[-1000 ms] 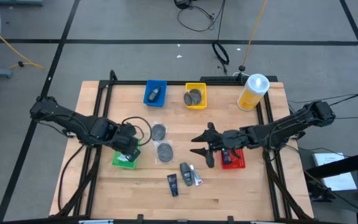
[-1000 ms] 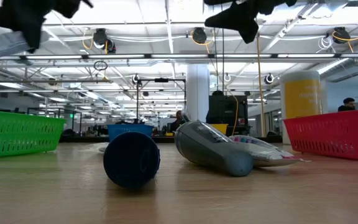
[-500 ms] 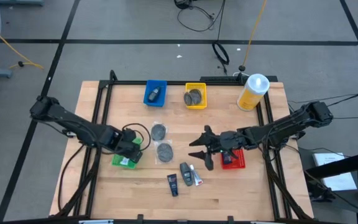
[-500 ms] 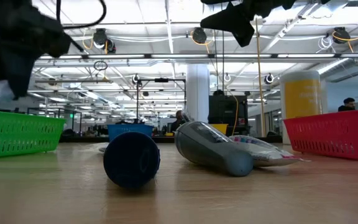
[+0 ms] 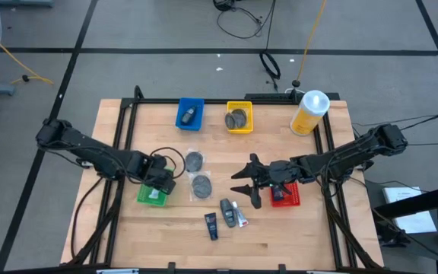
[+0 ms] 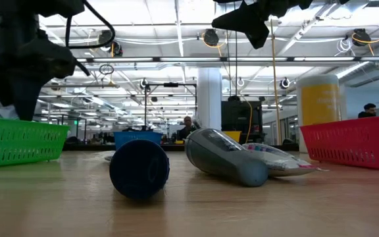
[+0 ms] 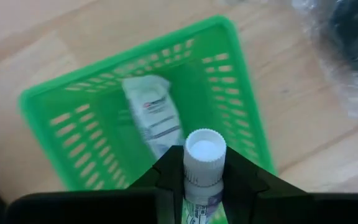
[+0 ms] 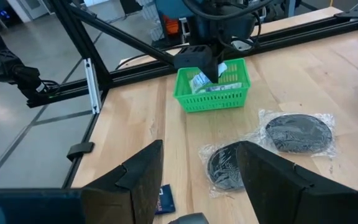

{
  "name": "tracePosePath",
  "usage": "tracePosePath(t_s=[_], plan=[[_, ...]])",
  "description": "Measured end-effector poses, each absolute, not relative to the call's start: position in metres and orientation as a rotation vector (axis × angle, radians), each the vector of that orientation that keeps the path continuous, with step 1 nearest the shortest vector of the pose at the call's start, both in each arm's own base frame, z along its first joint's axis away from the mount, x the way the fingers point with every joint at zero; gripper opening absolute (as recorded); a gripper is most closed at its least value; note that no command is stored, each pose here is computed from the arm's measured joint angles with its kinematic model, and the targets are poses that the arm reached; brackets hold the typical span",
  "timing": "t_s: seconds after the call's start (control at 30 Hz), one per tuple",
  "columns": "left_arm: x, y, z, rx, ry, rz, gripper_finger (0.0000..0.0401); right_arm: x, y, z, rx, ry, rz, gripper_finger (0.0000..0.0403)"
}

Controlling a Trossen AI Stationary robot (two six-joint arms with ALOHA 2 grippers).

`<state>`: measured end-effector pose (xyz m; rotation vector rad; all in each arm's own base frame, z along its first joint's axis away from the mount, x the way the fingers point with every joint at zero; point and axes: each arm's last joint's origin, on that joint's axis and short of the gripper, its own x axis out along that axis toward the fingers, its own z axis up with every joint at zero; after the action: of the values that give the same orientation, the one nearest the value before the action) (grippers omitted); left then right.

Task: Pick & Place Travel size toiletries
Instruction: Put the white toothpaste into the green bin, then put the black hairbrush into the yellow bin

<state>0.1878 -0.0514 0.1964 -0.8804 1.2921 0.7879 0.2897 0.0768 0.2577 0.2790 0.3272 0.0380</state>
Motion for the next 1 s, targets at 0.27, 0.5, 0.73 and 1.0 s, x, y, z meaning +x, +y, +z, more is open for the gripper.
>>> tracePosePath(t_s=[0.27, 0.5, 0.73, 1.0], plan=[[0.193, -0.050, 0.197, -0.933, 1.310, 0.709, 0.0101, 0.290, 0.077, 0.258, 0.280, 0.322, 0.036, 0.0196], [0.192, -0.050, 0.197, -0.948, 1.331, 0.699, 0.0195, 0.293, 0.077, 0.268, 0.259, 0.221, 0.055, 0.0196], [0.193, -0.047, 0.197, -0.983, 1.383, 0.639, 0.0265, 0.294, 0.073, 0.271, 0.262, 0.181, 0.051, 0.0196], [0.201, -0.048, 0.211, -0.999, 1.377, 0.559, 0.0258, 0.296, 0.072, 0.281, 0.255, 0.086, 0.062, 0.0196]])
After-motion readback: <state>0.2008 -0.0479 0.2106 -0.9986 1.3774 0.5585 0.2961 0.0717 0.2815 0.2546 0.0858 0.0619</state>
